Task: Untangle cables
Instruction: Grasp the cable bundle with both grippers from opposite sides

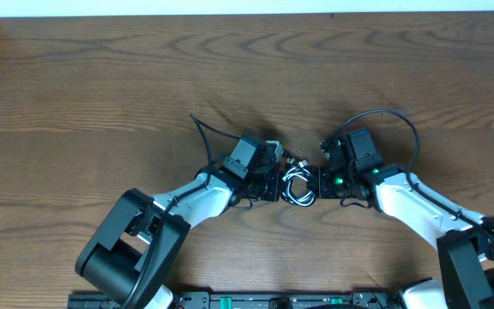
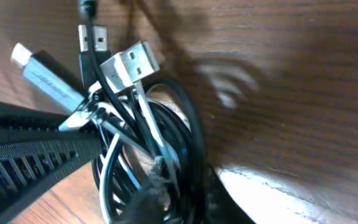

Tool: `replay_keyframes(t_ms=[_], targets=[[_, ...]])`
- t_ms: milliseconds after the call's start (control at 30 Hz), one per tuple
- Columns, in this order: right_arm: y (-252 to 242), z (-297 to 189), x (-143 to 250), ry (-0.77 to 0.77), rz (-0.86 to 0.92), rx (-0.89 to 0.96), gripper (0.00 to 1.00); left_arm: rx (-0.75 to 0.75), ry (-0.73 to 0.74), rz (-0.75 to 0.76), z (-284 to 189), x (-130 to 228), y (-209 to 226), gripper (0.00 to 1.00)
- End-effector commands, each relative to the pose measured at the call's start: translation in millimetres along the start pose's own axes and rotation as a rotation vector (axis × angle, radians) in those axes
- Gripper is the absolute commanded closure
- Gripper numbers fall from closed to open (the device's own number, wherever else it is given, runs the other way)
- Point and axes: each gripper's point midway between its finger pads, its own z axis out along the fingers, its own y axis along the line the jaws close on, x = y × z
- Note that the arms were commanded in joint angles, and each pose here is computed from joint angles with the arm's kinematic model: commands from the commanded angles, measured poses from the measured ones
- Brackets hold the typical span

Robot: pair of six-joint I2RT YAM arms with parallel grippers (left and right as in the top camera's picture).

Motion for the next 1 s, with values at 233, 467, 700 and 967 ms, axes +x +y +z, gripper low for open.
replay_keyframes(t_ms=[233,467,700,967], targets=[[20.2,0.8,-11.6,-0.021,0.165,-0.088,0.99,0.001,-0.11,-0.01,-55.2,-24.8,0.6,0.56],[31.1,3.6,-10.4,-0.016,0.27,-0.107,0.99,0.148,-0.093,0.014,-80.6,-15.1,-43.7,0.59],[35.7,4.8,-9.1,-0.011,0.312,-0.115,0.99,-0.01,-0.038,-0.191,-58.7,6.6,-25.8,0.66],[35.8,4.8,-8.9,-0.01,0.312,-0.115,0.99,-0.082,-0.008,-0.454,-41.4,20.7,-17.3,0.66]])
